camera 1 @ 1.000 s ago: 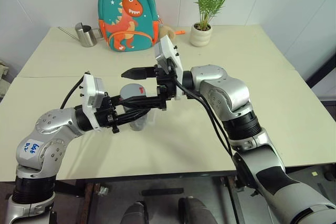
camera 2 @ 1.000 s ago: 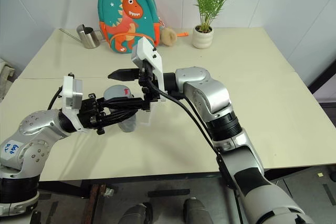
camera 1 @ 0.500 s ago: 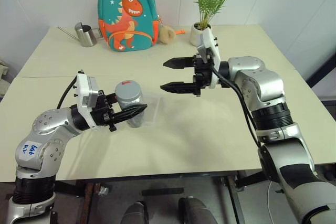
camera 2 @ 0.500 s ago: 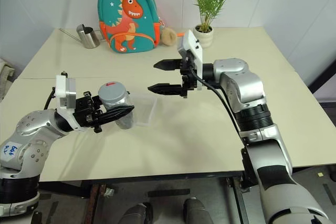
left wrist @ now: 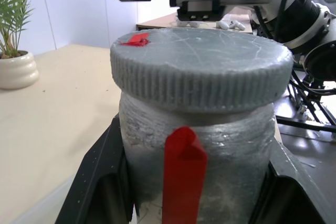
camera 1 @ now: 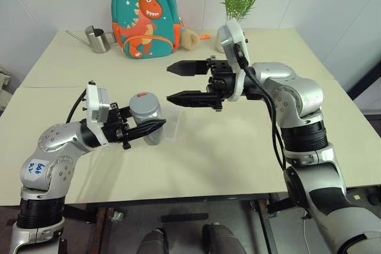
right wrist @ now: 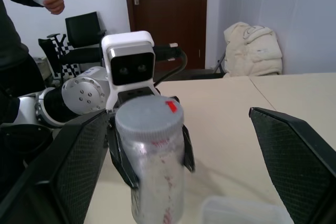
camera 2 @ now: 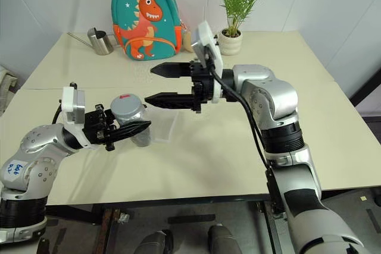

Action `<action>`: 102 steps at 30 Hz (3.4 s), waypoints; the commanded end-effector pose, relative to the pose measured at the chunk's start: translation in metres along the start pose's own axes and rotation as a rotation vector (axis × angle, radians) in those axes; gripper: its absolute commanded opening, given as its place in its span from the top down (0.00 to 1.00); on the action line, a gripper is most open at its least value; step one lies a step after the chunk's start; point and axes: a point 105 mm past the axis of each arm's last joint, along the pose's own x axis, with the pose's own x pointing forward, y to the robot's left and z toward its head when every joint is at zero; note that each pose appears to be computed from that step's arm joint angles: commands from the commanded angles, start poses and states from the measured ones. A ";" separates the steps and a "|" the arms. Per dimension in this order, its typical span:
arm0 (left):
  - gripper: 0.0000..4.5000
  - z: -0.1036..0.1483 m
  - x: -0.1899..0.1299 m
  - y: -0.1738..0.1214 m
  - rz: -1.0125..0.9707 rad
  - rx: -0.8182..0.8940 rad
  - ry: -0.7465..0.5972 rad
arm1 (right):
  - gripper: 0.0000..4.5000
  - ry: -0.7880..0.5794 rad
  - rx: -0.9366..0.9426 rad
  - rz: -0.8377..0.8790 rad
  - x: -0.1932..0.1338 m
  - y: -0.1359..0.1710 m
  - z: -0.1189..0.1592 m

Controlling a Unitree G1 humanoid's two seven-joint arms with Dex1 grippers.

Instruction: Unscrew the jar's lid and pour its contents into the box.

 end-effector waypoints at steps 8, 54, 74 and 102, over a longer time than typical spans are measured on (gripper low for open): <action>0.55 0.004 0.012 0.001 -0.034 0.034 -0.018 | 0.00 0.030 -0.068 0.000 0.043 0.010 -0.011; 0.55 -0.003 0.004 -0.011 -0.053 0.008 0.024 | 0.00 -0.033 -0.029 0.086 0.001 0.011 0.006; 0.55 -0.004 0.008 -0.010 -0.054 0.008 0.024 | 0.04 0.024 -0.018 0.100 0.036 0.013 -0.018; 0.55 -0.004 -0.004 -0.008 -0.002 0.000 0.034 | 0.41 -0.068 0.122 -0.501 -0.086 -0.073 -0.070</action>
